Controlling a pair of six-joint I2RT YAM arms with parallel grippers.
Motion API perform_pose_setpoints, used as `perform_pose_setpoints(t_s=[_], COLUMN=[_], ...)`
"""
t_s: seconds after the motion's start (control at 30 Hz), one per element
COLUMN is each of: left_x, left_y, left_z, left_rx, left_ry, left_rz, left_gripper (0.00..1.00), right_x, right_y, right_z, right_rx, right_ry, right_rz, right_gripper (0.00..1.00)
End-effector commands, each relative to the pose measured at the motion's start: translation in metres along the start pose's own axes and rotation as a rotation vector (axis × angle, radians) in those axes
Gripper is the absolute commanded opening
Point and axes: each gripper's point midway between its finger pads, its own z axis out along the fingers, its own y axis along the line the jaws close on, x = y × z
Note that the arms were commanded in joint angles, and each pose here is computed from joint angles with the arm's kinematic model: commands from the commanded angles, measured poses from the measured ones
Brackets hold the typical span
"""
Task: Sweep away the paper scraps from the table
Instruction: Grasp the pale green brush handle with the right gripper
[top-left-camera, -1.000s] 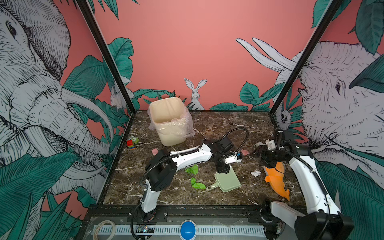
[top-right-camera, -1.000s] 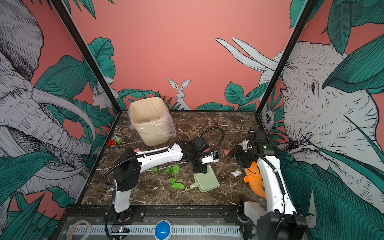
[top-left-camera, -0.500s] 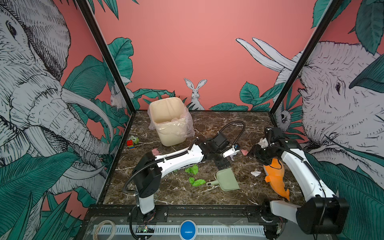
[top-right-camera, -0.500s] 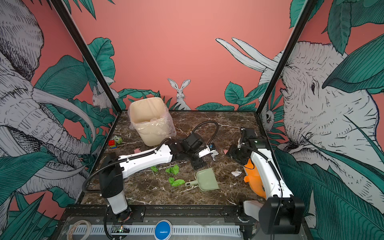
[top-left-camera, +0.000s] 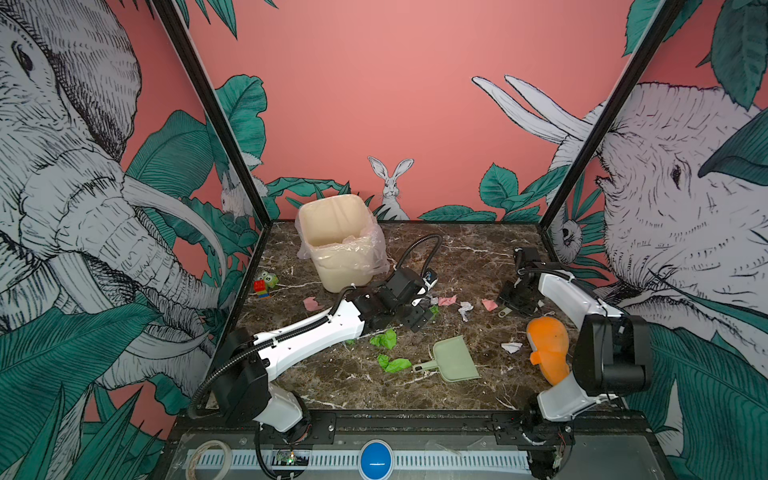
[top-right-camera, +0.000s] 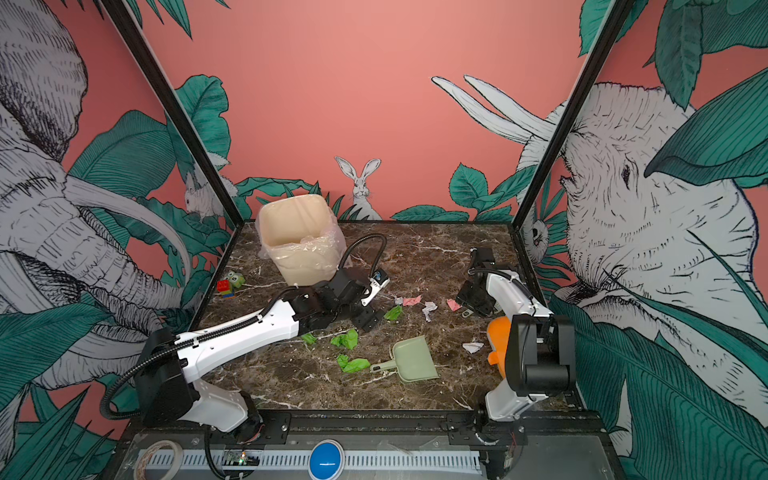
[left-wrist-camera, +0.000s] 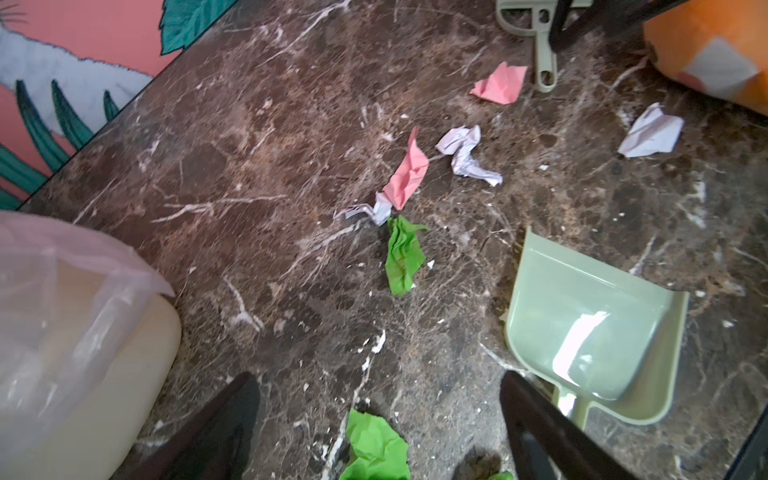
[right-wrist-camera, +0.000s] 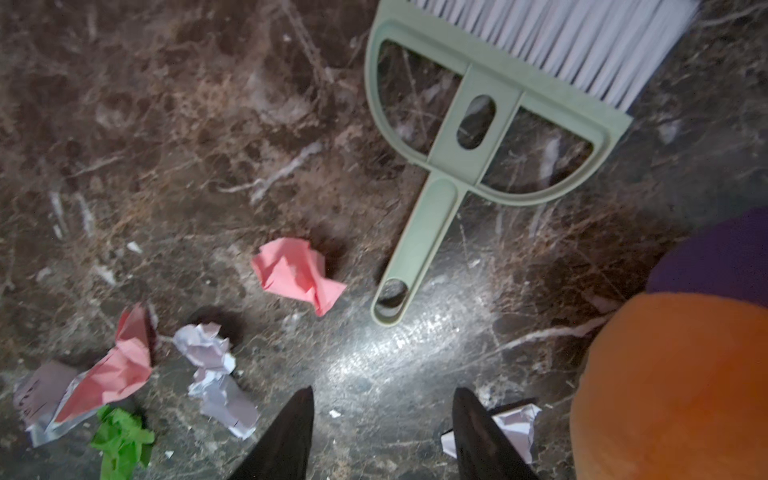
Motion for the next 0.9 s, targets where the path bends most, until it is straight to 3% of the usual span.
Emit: perform_pose_setpoints(t_s=[0.0,0.53,0.87], left_x=[0.001,0.013,0.015], left_y=[0.01,0.026,0.032], left_z=[-0.016,-0.029,-0.034], left_rx=[-0.035,-0.087,-0.108], left_ry=[-0.036,-0.027,-0.025], left_rz=[-0.073,-0.093,-0.1], left_gripper=[0.92,0.93,0.93], right_x=[-0.021,-0.02,-0.016], right_y=[-0.007,-0.012,-0.014], right_z=[0.008,0.056,0.067], right_rx=[0.048,0.076,0.088], right_ry=[-0.06,-0.034,-0.013], right_rz=[0.074,0.229,0.258], right_gripper=[0.51,0.43,0.3])
